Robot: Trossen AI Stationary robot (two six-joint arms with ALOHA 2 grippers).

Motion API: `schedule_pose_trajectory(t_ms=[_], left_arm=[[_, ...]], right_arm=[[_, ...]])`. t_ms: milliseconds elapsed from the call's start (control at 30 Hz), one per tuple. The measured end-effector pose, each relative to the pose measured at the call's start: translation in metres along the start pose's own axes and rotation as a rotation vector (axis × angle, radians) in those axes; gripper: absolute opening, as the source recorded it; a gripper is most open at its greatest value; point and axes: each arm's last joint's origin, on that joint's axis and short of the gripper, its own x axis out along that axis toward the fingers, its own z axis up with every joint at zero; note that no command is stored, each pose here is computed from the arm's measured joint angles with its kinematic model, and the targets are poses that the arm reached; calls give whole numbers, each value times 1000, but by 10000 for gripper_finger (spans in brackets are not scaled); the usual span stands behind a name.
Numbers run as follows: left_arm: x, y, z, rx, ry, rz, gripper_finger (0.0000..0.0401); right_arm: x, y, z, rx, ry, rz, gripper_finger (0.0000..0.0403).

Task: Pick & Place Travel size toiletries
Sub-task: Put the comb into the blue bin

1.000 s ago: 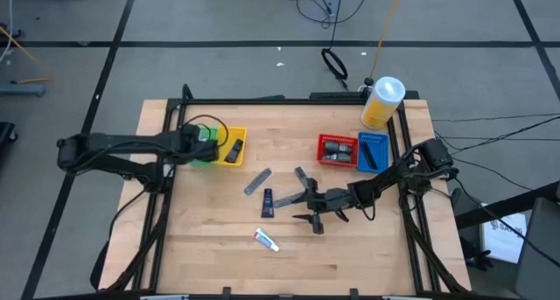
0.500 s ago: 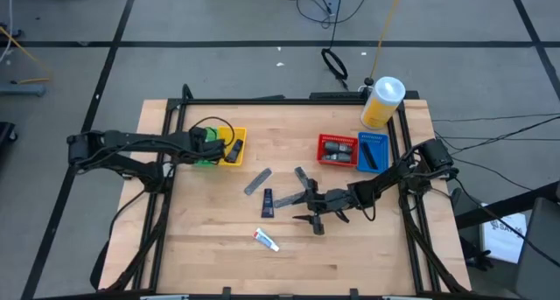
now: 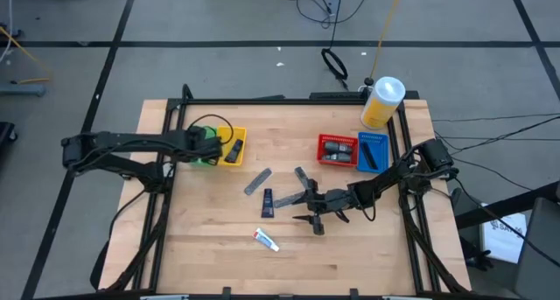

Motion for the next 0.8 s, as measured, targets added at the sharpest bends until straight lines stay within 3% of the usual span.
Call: schedule_pose_trajectory(t_ms=[200, 367, 467, 600, 800], left_arm=[[-45, -14, 9, 55, -203, -274, 241], [-74, -54, 8, 213, -505, -669, 219], [-77, -85, 4, 313, -608, -892, 202], [-60, -121, -1, 362, -591, -1001, 176], [-12, -168, -13, 450, -477, -1026, 115]], right_arm=[[0, 0, 0, -9, 0, 0, 212], [0, -1, -5, -86, 52, -6, 212], [-5, -2, -6, -140, 122, -13, 213], [-11, -10, -5, -166, 204, -61, 216], [-17, -22, 0, -196, 234, -88, 252]])
